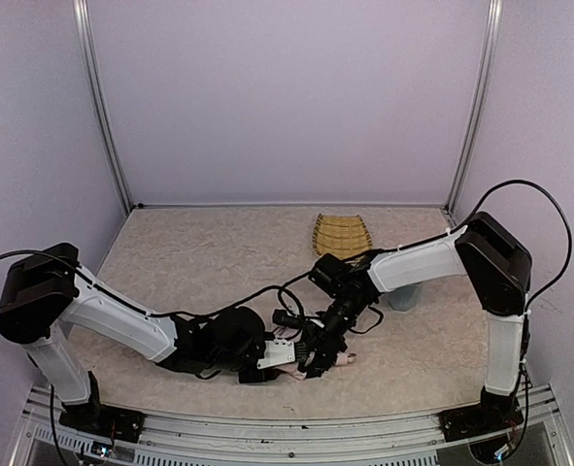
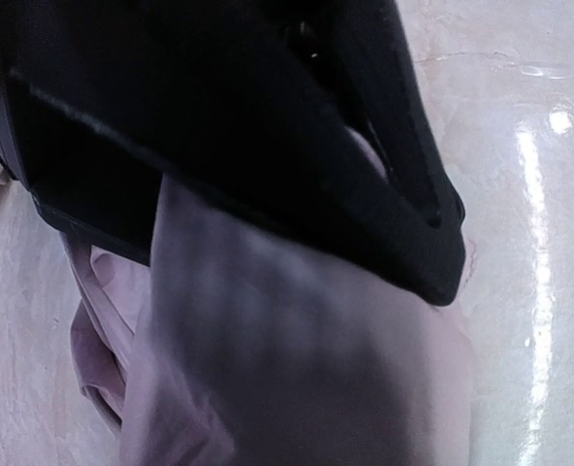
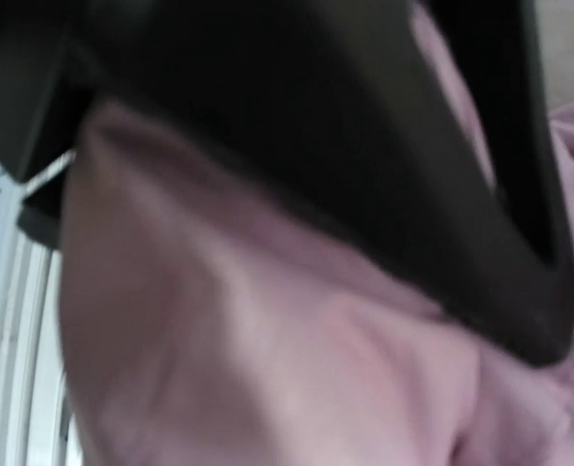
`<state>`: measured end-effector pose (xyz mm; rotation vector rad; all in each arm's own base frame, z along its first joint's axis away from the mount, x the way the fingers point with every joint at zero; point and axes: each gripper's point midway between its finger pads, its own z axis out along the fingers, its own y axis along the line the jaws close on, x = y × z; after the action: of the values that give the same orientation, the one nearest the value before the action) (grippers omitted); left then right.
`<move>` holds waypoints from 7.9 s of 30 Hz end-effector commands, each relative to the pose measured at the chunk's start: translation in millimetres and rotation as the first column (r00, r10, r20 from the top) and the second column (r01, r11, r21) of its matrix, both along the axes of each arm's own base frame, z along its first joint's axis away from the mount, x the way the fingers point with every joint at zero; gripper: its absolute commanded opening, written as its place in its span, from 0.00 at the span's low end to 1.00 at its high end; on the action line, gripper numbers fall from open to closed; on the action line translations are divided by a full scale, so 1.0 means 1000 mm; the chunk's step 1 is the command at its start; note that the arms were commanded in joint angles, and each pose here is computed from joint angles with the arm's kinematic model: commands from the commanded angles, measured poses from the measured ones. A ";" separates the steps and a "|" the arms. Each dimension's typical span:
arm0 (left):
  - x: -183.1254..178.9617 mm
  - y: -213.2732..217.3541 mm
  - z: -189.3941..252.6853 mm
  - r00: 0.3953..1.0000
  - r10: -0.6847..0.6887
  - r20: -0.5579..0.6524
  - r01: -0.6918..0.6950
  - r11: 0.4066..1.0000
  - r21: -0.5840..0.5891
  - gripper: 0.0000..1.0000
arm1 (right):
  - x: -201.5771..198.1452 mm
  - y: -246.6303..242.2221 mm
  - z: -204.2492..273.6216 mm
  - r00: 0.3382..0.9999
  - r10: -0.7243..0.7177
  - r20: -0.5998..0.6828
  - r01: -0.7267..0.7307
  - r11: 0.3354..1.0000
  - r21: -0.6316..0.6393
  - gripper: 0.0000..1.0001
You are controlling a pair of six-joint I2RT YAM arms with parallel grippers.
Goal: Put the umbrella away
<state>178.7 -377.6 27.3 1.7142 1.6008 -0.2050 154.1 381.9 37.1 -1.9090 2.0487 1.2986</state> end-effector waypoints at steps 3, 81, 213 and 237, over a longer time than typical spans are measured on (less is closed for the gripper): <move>-0.014 0.018 -0.029 0.984 0.021 -0.177 -0.008 0.997 0.072 0.42 | 0.005 -0.037 -0.039 0.992 -0.117 0.049 0.125 0.970 -0.207 0.52; -0.043 0.006 0.058 0.961 -0.172 0.214 0.182 0.983 -0.024 0.78 | -0.042 -0.053 -0.025 0.993 0.114 0.024 -0.098 0.930 -0.353 0.27; 0.072 0.060 0.333 0.966 0.210 -0.149 -0.247 0.597 -0.763 0.00 | 0.006 -0.020 0.132 0.721 -0.627 0.295 0.352 0.698 0.624 0.00; 0.049 0.070 0.198 0.930 0.365 -0.044 -0.353 0.853 -0.385 0.00 | 0.028 -0.051 0.133 0.699 -0.638 0.322 0.455 0.745 0.488 0.87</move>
<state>202.8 -326.3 269.7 1.0837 1.5657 -0.5283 198.8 351.1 172.1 -1.0897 1.6480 0.8544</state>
